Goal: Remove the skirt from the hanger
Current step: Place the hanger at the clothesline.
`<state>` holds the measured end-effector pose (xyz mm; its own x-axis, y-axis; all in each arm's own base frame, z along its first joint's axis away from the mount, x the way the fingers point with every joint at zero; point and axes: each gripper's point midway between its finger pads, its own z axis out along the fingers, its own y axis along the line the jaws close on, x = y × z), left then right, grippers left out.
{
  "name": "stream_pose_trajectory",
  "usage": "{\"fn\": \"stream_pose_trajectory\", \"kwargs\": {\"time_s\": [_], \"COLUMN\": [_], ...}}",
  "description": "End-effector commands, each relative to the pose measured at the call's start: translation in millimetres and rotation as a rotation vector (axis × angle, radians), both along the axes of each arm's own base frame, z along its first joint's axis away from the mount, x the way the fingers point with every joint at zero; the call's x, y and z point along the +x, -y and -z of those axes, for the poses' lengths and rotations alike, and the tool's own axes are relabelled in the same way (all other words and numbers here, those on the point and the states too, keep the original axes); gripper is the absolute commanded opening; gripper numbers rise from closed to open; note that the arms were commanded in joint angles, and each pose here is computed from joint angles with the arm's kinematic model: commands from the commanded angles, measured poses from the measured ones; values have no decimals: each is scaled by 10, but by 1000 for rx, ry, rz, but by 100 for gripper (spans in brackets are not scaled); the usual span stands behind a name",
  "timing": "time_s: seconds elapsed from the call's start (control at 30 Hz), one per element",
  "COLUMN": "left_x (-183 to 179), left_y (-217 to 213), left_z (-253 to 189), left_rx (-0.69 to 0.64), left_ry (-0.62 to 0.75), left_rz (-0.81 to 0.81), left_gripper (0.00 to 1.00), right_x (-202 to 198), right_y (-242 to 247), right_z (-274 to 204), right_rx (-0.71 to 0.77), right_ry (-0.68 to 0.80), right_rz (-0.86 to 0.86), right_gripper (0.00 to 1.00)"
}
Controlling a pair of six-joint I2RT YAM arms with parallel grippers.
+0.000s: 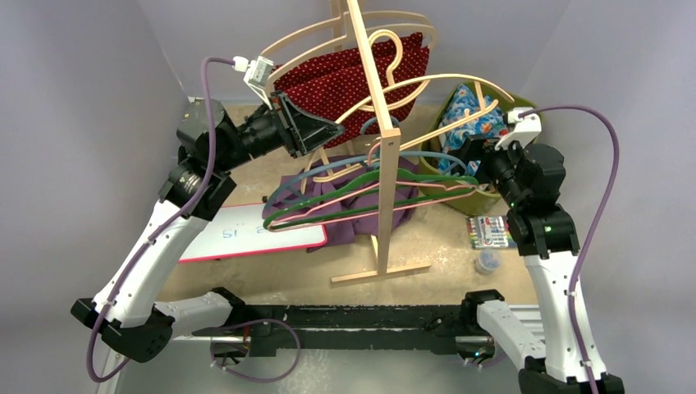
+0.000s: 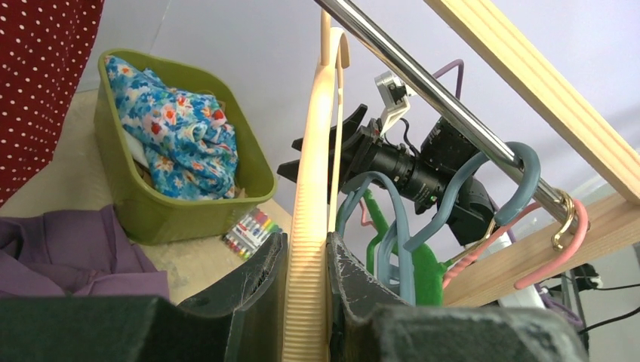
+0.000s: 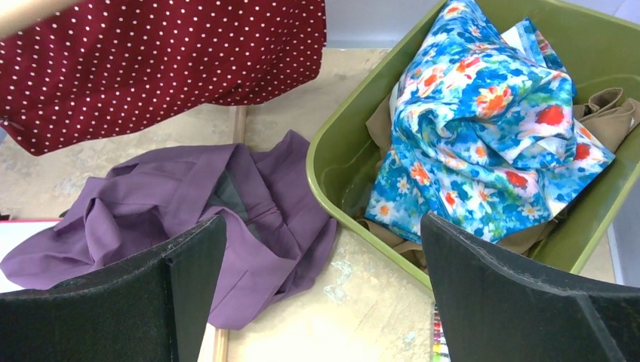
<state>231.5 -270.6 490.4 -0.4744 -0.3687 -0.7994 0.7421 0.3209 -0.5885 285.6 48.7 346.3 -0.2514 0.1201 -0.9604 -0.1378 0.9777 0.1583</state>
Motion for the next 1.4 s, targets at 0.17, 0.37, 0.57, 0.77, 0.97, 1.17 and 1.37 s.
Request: {"fn": "stream_pose_trajectory", "kwargs": {"time_s": [0.17, 0.37, 0.57, 0.77, 0.97, 1.17, 1.37], "left_x": [-71, -46, -82, 9, 71, 111, 250], "left_y": [-131, -56, -110, -76, -82, -129, -168], "left_z": [-262, -303, -463, -550, -578, -559, -627], "left_rx": [-106, -158, -210, -203, -199, -208, -214], "left_ry": [-76, -184, -182, -193, -183, -200, -243], "left_rz": [-50, -16, -27, -40, -62, -87, -133], "left_gripper": [0, 0, 0, 0, 0, 0, 0], "right_x": [-112, -104, -49, 47, 119, 196, 321], "right_y": [71, 56, 28, -22, -15, -42, -101], "right_z": [-491, -548, -565, -755, -859, -900, -922], "right_rx": [-1, 5, 8, 8, -6, -4, 4], "right_ry": [126, 141, 148, 182, 210, 226, 229], "right_rz": [29, 22, 10, -15, -13, -23, -48], "right_gripper": [99, 99, 99, 99, 99, 99, 99]}}
